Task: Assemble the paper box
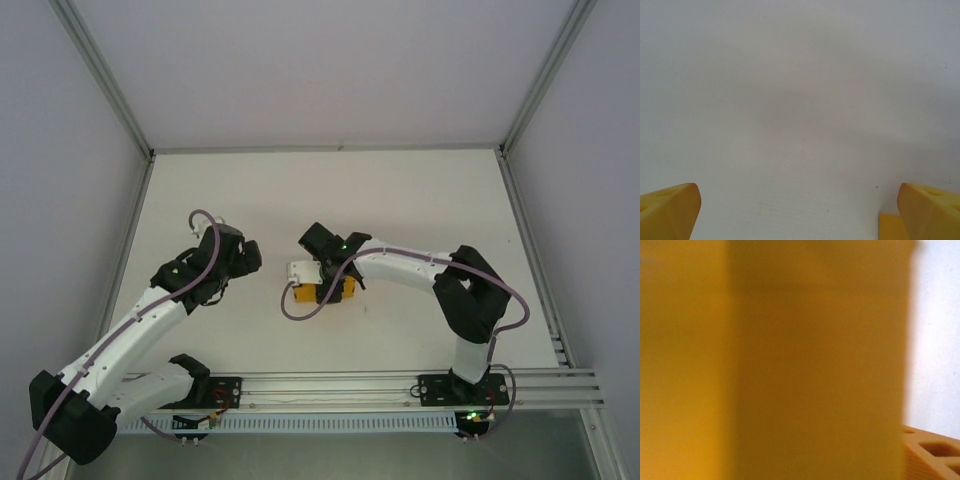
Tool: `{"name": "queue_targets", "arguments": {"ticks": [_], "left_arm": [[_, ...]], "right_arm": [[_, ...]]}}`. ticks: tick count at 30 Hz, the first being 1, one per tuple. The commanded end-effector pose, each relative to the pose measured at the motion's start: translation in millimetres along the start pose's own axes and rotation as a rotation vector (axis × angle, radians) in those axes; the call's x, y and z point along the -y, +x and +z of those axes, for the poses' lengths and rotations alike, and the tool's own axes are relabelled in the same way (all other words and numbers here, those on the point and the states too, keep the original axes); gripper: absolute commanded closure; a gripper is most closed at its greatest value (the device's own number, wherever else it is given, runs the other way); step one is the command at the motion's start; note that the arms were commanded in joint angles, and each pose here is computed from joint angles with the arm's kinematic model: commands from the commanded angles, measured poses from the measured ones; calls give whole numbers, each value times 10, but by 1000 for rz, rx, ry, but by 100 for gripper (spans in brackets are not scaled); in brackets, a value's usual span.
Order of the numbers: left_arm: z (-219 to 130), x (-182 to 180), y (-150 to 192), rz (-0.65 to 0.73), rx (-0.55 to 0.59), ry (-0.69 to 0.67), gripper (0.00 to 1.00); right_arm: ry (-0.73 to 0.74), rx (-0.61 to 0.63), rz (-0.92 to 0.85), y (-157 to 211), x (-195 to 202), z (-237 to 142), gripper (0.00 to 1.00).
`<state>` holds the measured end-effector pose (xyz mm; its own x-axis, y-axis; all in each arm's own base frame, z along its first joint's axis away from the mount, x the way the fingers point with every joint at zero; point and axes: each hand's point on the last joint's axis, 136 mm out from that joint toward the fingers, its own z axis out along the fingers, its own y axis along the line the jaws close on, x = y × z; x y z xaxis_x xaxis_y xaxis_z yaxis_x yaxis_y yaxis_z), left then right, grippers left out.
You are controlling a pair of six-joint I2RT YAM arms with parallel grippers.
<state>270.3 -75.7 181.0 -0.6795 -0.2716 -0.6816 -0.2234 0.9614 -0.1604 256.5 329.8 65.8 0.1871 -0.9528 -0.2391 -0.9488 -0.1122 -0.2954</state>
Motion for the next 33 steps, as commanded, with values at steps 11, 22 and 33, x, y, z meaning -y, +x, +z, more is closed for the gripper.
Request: {"name": "queue_targets", "arguments": {"ticks": [11,22,33], "left_arm": [[-84,-249,-15,-24,46,-77,0],[-61,-246,-38,-30,60,-81,0],[-11,-131,-250,-46,128,-13,0]], "right_arm": [[409,-189,60,402,554,-30,52],[299,-226,108,604,185,-4,21],[-123,-17,212,444,-716,-430,0]]}}
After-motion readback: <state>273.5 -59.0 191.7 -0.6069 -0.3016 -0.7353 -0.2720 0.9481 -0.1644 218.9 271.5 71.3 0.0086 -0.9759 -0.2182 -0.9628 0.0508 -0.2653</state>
